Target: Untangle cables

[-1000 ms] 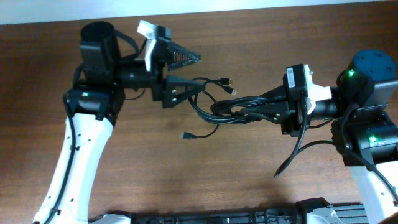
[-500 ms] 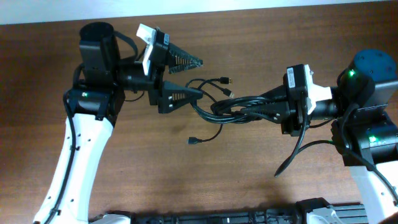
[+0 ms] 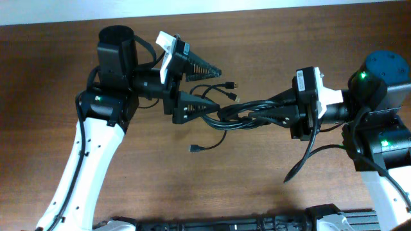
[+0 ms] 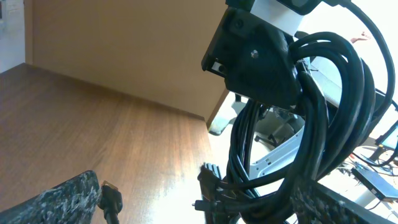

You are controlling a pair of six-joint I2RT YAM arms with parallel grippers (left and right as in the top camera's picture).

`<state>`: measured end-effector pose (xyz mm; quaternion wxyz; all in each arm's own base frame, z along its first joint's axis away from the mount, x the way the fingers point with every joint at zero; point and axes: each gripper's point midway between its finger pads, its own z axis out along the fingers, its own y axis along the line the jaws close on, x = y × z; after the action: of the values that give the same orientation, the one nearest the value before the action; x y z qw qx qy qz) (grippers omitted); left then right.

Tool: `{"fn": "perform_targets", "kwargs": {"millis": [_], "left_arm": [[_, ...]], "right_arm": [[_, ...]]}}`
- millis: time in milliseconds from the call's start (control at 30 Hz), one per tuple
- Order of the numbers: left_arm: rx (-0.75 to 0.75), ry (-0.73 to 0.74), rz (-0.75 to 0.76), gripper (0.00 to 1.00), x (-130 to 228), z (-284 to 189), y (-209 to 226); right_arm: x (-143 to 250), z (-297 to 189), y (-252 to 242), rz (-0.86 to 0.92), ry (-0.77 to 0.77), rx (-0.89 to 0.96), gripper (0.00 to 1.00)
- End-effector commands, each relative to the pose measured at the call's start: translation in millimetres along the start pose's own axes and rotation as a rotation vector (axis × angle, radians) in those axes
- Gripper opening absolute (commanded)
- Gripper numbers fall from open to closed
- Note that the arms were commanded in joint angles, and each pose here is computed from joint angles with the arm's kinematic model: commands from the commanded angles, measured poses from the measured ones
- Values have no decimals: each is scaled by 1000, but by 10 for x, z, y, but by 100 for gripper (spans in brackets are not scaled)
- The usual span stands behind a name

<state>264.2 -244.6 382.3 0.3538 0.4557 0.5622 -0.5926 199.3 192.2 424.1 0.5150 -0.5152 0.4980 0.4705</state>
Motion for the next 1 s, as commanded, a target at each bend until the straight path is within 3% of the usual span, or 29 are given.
{"fn": "perform_targets", "kwargs": {"millis": [0, 367, 567, 767, 967], "left_arm": [[31, -3, 45, 99, -44, -1, -115], [125, -11, 93, 99, -52, -13, -277], [76, -5, 91, 100, -42, 13, -191], [-30, 24, 93, 93, 1, 165, -29], [-33, 23, 93, 89, -1, 158, -23]], "right_arm": [[-38, -2, 18, -11, -5, -12, 4], [-51, -2, 13, -25, -7, -11, 4], [-57, -1, 29, -26, -9, -19, 4], [-61, -2, 50, 1, -12, -31, 4], [-66, -3, 68, 0, -14, -42, 4]]}}
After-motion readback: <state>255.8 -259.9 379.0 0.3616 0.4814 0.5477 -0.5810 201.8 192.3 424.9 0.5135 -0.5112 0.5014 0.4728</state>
